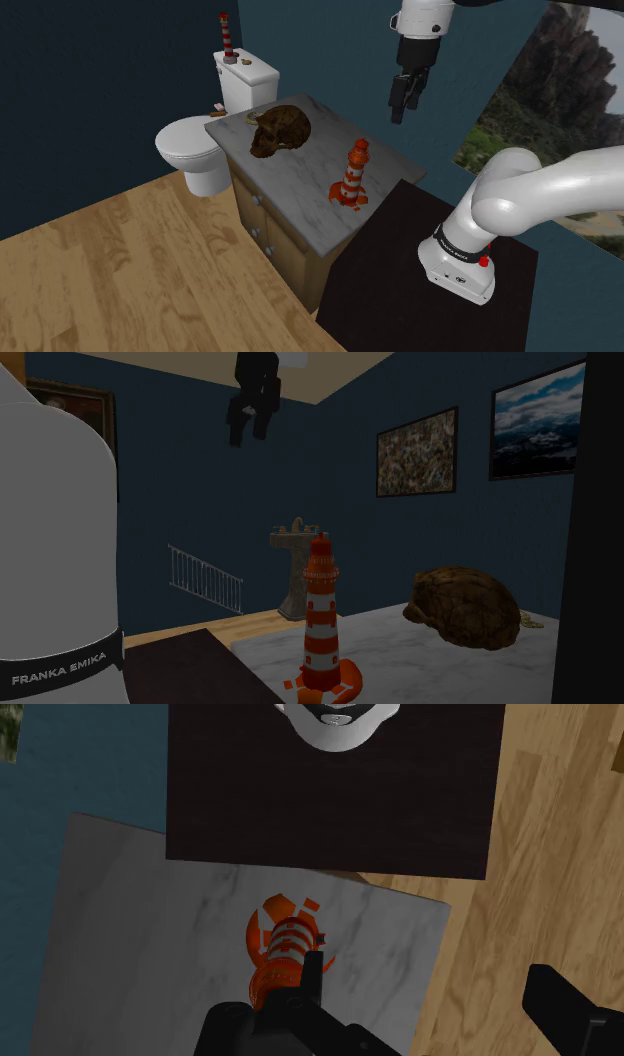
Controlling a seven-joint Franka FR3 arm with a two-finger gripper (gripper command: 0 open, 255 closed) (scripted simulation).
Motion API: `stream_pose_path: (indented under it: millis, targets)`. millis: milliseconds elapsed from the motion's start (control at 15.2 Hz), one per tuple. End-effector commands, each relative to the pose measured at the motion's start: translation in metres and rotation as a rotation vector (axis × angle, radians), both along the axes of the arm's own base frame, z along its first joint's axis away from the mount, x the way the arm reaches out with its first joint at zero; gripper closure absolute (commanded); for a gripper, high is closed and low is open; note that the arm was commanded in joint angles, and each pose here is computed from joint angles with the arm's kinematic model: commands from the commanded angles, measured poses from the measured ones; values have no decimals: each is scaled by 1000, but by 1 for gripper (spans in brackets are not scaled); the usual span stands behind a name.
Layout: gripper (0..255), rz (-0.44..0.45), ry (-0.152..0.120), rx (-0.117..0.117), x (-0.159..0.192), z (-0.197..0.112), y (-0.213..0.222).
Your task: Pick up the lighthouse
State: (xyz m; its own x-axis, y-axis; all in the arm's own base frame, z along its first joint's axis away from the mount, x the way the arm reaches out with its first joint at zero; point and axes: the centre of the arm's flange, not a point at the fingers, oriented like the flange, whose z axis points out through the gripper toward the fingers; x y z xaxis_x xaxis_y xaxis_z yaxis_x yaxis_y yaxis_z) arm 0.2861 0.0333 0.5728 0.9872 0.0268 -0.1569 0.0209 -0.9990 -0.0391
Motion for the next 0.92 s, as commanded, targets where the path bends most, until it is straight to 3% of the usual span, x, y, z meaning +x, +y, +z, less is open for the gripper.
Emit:
stream_pose_path:
  millis: [0,858]
  targets:
    - [0,0,0,0,0,0,0]
    - [0,218,77,-167,98,-144,-15]
